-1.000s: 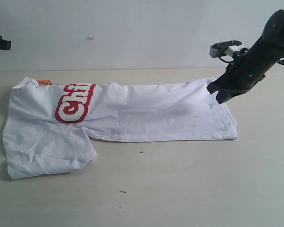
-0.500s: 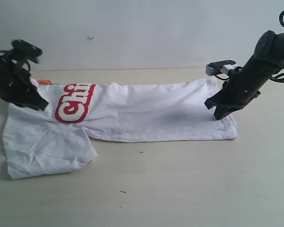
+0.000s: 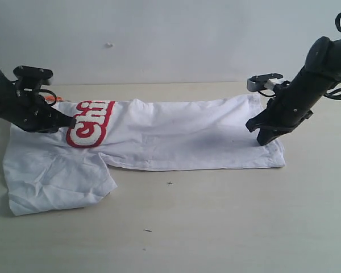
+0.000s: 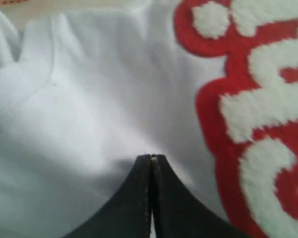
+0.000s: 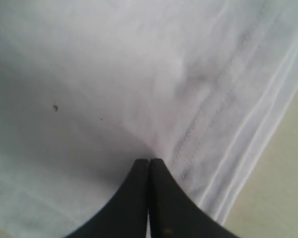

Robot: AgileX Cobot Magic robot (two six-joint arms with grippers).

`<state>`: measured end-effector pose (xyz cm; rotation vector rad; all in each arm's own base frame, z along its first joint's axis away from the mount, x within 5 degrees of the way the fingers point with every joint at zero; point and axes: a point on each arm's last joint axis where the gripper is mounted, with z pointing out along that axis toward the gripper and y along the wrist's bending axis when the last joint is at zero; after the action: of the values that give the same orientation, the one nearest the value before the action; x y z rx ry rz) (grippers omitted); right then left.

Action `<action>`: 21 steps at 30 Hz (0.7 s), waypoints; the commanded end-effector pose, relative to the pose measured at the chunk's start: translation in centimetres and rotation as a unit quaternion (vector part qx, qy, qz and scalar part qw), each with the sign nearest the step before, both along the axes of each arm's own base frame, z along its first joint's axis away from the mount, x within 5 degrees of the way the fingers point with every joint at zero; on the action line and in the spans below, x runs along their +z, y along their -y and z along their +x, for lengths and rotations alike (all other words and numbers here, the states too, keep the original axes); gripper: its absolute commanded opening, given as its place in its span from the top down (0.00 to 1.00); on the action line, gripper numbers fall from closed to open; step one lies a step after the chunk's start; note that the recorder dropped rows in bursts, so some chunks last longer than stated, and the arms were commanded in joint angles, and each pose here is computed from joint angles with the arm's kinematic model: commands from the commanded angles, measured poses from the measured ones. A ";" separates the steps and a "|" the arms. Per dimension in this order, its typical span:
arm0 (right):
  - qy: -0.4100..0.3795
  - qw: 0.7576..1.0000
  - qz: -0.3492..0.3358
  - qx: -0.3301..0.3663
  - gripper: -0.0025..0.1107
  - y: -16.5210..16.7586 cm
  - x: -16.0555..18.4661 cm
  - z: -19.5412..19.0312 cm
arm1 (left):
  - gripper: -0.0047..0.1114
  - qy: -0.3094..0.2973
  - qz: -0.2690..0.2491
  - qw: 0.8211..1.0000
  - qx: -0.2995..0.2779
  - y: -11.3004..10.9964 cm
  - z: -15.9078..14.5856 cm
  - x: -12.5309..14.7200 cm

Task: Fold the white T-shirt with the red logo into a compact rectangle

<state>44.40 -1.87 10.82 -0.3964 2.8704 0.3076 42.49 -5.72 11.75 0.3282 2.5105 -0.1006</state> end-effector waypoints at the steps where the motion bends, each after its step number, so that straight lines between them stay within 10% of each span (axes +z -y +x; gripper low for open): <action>1: 0.006 1.000 0.001 0.000 0.98 0.0 0.5 0.1 | 0.96 0.025 -0.009 0.998 0.054 -1.4 0.9 -1.5; 14: 0.132 0.986 0.093 -0.042 0.98 -1.2 6.0 3.1 | 0.96 0.070 -0.020 0.990 0.121 -5.2 1.7 0.1; 21: 0.150 0.985 0.071 -0.052 0.98 -3.0 1.9 4.5 | 0.96 0.079 -0.021 0.989 0.120 -5.0 2.4 0.1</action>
<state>48.43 0.38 14.78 -0.2111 2.5325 0.4461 44.28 -0.59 11.39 0.0148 2.3863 -0.0254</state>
